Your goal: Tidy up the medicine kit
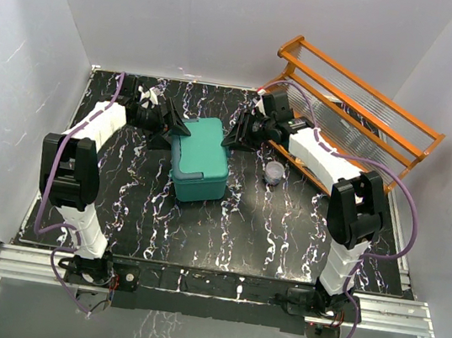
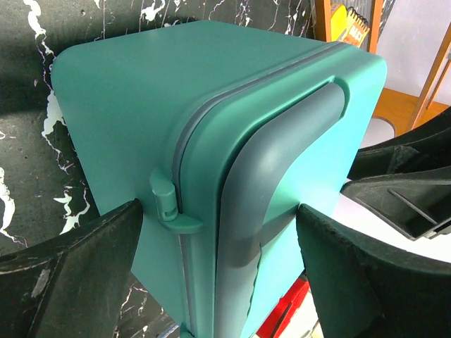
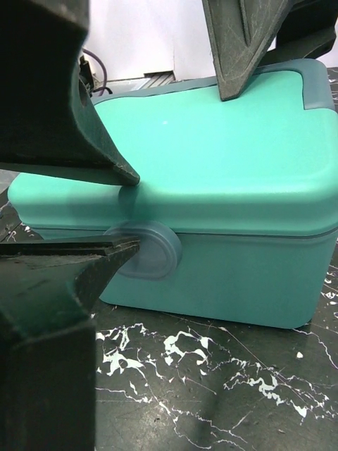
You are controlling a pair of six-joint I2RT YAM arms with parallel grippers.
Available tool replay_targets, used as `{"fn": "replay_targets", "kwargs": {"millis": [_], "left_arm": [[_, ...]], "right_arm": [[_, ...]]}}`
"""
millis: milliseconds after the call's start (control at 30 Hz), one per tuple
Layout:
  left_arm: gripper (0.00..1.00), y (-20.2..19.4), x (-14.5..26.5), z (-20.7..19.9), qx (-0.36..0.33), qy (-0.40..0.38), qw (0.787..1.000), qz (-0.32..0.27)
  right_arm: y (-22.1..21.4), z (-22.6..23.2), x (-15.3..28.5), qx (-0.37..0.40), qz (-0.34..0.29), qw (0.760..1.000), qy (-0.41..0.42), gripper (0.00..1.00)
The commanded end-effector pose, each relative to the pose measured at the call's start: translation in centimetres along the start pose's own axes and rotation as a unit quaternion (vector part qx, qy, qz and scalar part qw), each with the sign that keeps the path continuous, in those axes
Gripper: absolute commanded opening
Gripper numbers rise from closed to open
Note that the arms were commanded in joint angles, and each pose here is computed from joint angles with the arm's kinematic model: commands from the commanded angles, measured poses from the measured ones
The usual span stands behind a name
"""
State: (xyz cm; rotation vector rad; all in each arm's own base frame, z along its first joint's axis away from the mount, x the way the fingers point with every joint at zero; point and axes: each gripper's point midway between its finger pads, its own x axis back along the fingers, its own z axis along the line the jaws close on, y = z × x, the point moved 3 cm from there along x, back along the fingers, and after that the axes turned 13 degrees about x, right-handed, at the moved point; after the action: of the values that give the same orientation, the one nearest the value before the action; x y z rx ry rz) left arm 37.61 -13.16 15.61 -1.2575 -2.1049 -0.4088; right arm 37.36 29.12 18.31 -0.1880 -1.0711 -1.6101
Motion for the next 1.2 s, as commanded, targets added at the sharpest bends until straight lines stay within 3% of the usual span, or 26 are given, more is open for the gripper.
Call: {"fn": "replay_targets", "kwargs": {"millis": [0, 400, 867, 1167], "left_arm": [[0.87, -0.2, 0.0, 0.1, -0.002, 0.018, 1.000, 0.003], [0.87, -0.2, 0.0, 0.2, 0.002, 0.019, 1.000, 0.004], [0.87, -0.5, -0.3, 0.1, 0.007, 0.010, 1.000, 0.009], [0.86, 0.2, -0.2, -1.1, -0.001, -0.002, 1.000, -0.004]], "right_arm": [[-0.1, -0.4, 0.5, 0.025, 0.005, 0.999, -0.041, 0.11], [-1.6, -0.2, -1.1, 0.020, 0.038, 0.999, 0.009, 0.45], [-2.2, 1.1, -2.0, 0.026, 0.055, 0.995, 0.083, 0.52], [-0.5, 1.4, -1.6, 0.030, 0.020, 0.996, 0.076, 0.52]]}}
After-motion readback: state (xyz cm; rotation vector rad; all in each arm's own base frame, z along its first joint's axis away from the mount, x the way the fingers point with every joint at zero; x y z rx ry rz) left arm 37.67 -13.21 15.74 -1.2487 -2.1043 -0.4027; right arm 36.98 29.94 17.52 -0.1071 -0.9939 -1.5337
